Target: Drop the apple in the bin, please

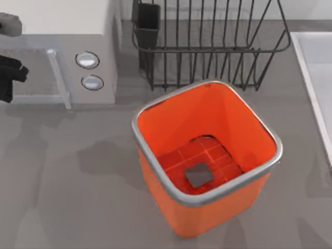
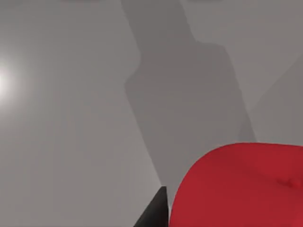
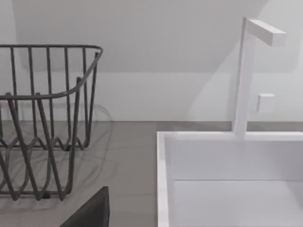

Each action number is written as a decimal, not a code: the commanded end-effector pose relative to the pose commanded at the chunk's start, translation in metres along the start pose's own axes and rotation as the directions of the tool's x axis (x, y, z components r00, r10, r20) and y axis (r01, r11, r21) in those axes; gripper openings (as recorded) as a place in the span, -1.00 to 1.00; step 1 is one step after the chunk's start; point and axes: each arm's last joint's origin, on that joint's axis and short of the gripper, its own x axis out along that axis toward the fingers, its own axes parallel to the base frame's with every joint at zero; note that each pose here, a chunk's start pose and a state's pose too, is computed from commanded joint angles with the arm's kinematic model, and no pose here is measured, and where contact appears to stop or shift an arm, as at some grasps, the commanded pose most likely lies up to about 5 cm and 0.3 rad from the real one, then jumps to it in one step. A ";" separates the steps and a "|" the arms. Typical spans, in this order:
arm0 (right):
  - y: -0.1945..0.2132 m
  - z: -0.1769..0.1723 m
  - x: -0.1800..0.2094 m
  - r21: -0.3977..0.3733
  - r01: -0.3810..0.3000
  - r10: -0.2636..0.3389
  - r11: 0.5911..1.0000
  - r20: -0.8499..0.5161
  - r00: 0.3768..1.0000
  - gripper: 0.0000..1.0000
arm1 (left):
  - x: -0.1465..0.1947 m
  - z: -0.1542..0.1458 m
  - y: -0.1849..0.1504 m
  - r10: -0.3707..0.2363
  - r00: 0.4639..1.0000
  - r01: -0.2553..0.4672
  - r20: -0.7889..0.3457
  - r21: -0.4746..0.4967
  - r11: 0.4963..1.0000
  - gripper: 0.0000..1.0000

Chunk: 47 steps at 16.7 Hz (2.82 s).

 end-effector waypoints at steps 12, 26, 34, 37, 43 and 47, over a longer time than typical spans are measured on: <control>0.000 0.000 0.000 0.000 0.000 0.000 1.000 0.000 1.000 1.00 | -0.006 0.053 -0.290 -0.007 1.000 0.007 0.000 -0.269 0.963 -1.00; 0.000 0.000 0.000 0.000 0.000 0.000 1.000 0.000 1.000 1.00 | 0.019 0.043 -0.337 0.038 0.999 -0.048 -0.036 -0.333 0.942 -1.00; 0.000 0.000 0.000 0.000 0.000 0.000 1.000 0.000 1.000 1.00 | 0.071 0.040 -0.336 0.042 0.999 -0.049 -0.028 -0.331 0.942 -1.00; 0.000 0.000 0.000 0.000 0.000 0.000 1.000 0.000 1.000 1.00 | 0.079 0.038 -0.335 0.045 0.998 -0.056 -0.041 -0.331 0.942 -1.00; 0.000 0.000 0.000 0.000 0.000 0.000 1.000 0.000 1.000 1.00 | 0.079 0.038 -0.335 0.045 0.998 -0.056 -0.041 -0.331 0.942 -0.55; 0.000 0.000 0.000 0.000 0.000 0.000 1.000 0.000 1.000 1.00 | 0.079 0.038 -0.335 0.045 0.998 -0.056 -0.041 -0.331 0.942 0.06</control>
